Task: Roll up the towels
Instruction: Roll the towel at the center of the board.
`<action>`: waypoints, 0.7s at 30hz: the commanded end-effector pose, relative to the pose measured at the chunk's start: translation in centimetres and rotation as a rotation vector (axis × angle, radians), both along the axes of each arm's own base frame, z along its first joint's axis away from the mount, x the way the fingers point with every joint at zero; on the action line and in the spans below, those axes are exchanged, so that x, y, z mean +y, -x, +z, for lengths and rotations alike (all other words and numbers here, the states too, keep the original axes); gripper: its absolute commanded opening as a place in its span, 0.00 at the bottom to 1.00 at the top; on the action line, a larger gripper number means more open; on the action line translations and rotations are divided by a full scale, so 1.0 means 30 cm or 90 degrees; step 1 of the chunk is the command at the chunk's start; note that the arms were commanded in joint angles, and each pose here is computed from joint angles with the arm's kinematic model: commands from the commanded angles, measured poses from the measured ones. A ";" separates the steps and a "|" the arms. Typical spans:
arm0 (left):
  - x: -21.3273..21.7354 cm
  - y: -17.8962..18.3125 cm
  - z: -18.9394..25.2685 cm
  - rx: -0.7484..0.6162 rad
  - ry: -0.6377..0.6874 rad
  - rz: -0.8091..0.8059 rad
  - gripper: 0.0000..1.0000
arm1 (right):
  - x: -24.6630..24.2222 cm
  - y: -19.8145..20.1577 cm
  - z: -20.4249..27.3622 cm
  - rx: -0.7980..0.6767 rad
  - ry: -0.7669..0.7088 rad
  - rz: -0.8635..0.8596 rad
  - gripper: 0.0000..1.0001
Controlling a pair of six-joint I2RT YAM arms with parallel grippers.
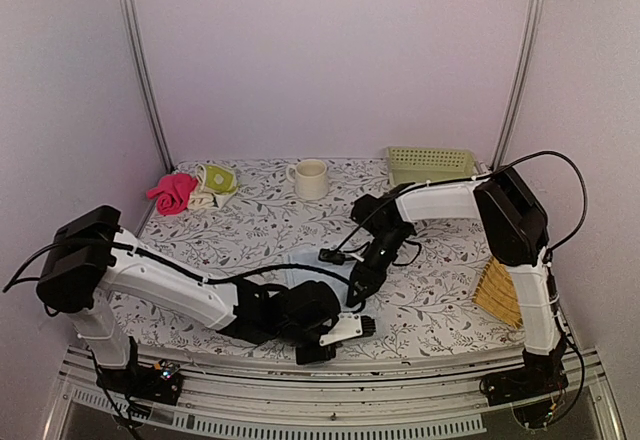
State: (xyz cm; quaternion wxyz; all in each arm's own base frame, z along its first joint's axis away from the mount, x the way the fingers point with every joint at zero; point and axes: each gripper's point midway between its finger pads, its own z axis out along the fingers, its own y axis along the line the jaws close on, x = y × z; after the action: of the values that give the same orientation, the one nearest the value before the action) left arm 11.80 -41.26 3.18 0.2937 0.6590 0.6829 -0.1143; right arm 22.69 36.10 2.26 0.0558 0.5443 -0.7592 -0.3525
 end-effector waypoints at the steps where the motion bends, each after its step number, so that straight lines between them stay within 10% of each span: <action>1: 0.022 -0.016 -0.020 0.109 0.009 0.023 0.00 | 0.009 -0.034 0.096 -0.030 -0.048 0.013 0.35; 11: 0.025 -0.057 -0.082 0.382 0.021 0.097 0.00 | -0.108 0.019 0.764 -0.242 -0.316 -0.004 0.39; 21: 0.042 -0.055 -0.182 0.664 0.017 0.178 0.00 | -0.205 0.191 0.557 -0.408 -0.247 0.096 0.40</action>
State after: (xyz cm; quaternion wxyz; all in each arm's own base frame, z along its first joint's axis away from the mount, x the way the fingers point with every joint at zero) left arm 15.39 -42.77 2.04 0.0553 0.4804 0.7741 -0.4086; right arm 18.02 29.60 23.84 -0.2830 0.6302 -0.6254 -0.3630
